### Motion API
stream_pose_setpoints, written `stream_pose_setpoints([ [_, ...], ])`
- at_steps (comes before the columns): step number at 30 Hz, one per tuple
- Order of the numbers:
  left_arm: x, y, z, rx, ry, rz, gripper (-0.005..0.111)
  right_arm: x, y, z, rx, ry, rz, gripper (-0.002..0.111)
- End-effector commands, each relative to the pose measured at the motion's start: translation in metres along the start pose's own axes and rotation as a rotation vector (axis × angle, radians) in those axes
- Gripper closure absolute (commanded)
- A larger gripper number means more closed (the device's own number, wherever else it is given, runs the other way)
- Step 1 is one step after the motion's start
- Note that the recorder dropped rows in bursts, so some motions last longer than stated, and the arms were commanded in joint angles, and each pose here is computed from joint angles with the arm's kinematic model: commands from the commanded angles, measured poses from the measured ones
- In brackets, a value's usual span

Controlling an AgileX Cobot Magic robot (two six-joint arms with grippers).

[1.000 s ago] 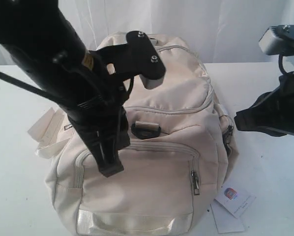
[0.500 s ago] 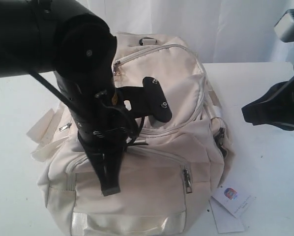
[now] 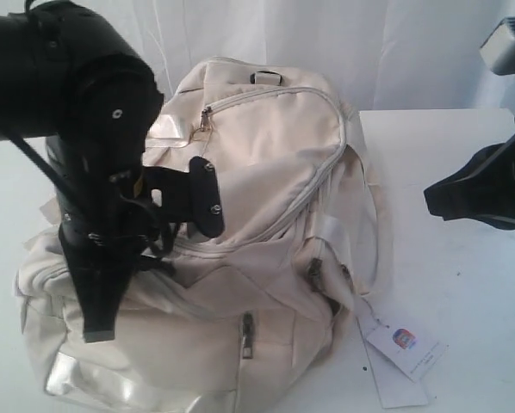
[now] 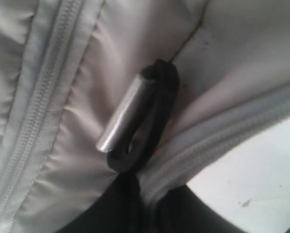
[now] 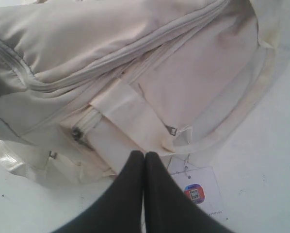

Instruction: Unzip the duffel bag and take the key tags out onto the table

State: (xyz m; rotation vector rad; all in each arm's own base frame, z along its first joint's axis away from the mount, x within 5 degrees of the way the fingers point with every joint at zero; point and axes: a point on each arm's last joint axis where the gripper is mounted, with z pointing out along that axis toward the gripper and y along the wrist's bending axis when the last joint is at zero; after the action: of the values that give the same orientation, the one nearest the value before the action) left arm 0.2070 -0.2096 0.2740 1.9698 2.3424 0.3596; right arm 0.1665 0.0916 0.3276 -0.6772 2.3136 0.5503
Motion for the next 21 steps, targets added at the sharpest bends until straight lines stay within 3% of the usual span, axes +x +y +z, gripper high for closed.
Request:
stream_pose_setpoints([
  [1,0.042,0.0,0.008,0.021,0.166,-0.043,0.107,0.0,0.001,-0.002,0.001,-0.006,-0.005,0.108],
  [8,0.077,-0.003,-0.011,-0.009,0.101,-0.14,0.107,-0.001,0.001,-0.002,0.003,-0.009,0.0,0.108],
  [13,0.075,-0.012,-0.017,0.024,-0.065,-0.221,0.102,-0.003,0.0,-0.002,0.016,-0.038,0.0,0.108],
  [16,0.071,-0.017,-0.016,0.076,-0.123,-0.228,0.083,-0.006,-0.002,-0.003,0.028,-0.065,0.0,0.108],
  [21,0.07,-0.019,-0.019,0.092,-0.141,-0.236,0.04,-0.008,-0.001,-0.003,0.018,-0.087,0.017,0.108],
])
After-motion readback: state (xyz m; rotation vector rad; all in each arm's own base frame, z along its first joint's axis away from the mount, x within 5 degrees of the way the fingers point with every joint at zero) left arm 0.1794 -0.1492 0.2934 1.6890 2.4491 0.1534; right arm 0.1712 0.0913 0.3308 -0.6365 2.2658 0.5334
